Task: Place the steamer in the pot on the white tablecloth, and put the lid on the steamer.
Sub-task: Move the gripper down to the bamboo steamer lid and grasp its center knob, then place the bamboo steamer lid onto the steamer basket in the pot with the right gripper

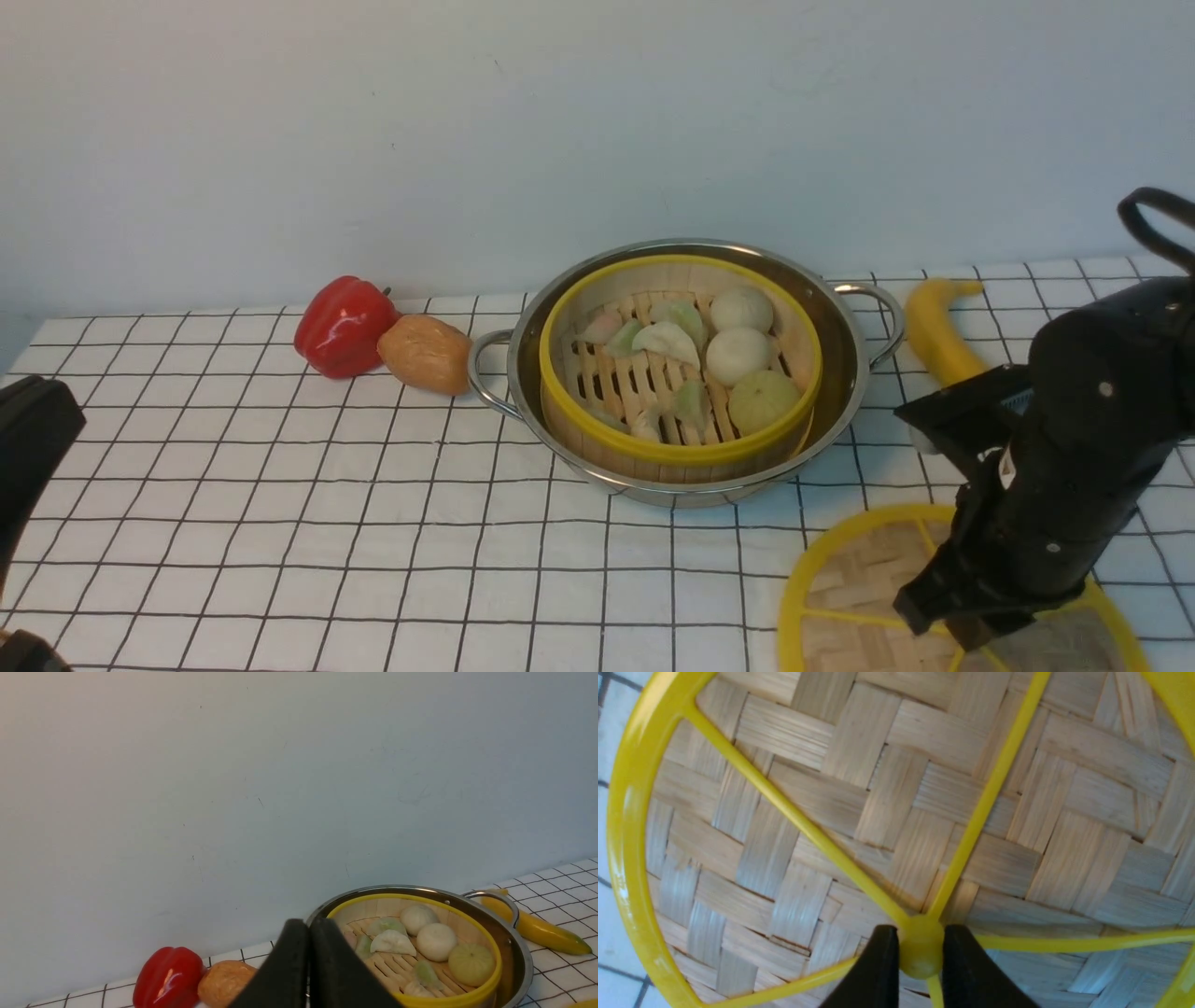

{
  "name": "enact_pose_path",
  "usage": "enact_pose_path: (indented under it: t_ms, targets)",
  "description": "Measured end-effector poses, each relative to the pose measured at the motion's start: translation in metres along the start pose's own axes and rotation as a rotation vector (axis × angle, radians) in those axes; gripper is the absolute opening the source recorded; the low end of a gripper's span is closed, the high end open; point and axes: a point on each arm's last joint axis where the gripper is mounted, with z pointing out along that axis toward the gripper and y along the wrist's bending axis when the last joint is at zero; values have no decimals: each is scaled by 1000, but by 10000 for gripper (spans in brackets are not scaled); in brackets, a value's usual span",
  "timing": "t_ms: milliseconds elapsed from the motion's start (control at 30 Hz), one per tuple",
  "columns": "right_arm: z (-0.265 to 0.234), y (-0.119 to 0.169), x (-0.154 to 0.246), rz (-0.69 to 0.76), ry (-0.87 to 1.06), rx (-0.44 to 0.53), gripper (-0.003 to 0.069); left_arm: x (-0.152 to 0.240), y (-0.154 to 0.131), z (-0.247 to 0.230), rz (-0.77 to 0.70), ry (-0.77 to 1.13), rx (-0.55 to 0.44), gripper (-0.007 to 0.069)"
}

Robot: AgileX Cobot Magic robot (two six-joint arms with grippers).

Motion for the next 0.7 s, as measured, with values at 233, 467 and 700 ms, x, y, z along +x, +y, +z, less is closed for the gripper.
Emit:
enact_pose_path:
  t_ms: [233, 467, 700]
  targets:
    - [-36, 0, 8, 0, 11, -5, 132, 0, 0, 0, 0, 0, 0, 1]
    - [-100, 5, 2, 0, -165, -58, 132, 0, 0, 0, 0, 0, 0, 1]
    - [-142, 9, -15, -13, -308, -92, 132, 0, 0, 0, 0, 0, 0, 1]
